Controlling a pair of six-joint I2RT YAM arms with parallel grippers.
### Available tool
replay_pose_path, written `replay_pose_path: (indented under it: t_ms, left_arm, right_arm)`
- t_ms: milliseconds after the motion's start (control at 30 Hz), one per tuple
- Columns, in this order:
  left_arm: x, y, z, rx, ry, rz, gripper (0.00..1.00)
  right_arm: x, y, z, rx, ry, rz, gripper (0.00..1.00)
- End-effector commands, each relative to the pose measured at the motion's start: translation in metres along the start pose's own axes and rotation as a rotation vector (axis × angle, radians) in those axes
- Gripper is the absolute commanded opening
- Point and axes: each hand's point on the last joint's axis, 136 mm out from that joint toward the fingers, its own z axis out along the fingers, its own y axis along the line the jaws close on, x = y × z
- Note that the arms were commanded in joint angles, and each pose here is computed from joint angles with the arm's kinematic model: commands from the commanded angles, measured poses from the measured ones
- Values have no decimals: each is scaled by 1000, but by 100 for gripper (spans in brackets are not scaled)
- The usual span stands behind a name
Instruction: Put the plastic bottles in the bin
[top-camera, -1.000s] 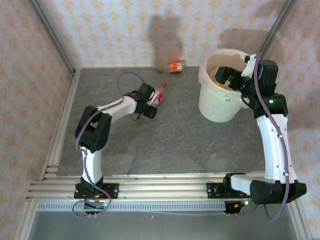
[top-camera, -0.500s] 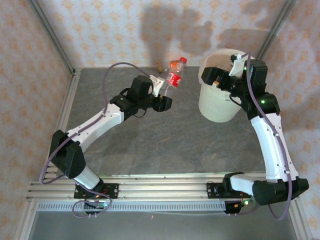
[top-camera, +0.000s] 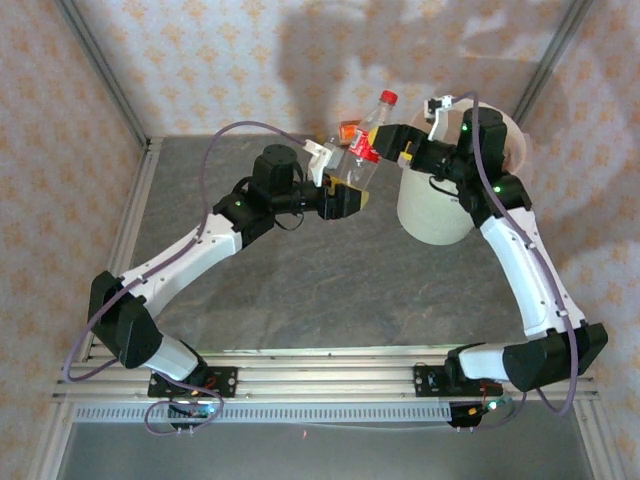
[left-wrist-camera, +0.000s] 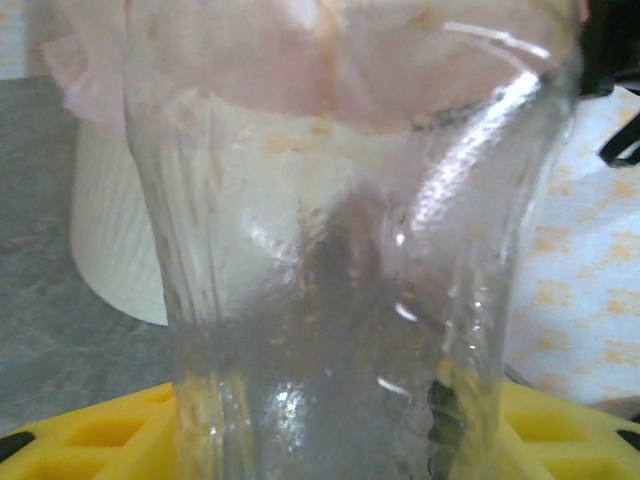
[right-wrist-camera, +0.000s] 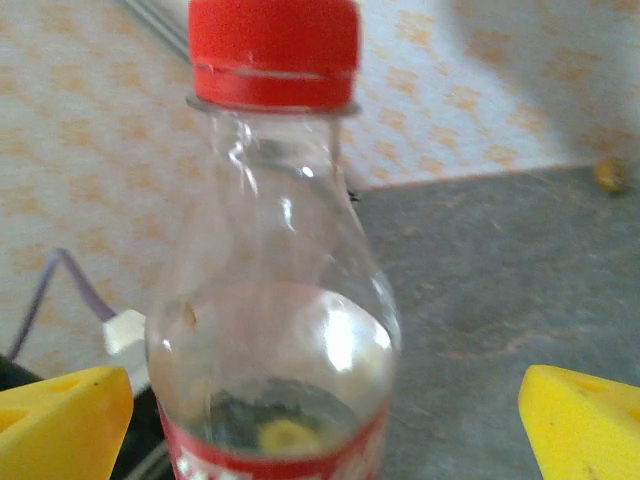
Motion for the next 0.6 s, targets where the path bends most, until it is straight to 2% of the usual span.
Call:
replay_pose_path:
  t_ms: [0, 67, 200, 367, 467, 567]
  left_arm:
    - [-16, -37, -6, 135, -34, 27, 41]
    - [-16, -41, -5, 152, -29, 28, 41]
    - [-17, -45, -5, 156, -28, 38, 41]
    - [-15, -51, -2, 184, -3, 47, 41]
    - [-10, -55, 2, 200, 34, 57, 41]
    - [-8, -57, 3, 201, 49, 65, 41]
  right_arm:
    - [-18, 38, -2, -202, -69, -23, 99]
    - [-17, 42, 3, -237, -42, -5, 99]
    - [-11, 21, 8, -129, -14, -12, 99]
    - [-5, 28, 4, -156, 16, -39, 99]
    - [-2, 28, 3, -146, 35, -47, 93]
    - [-5, 30, -1, -128, 26, -67, 82]
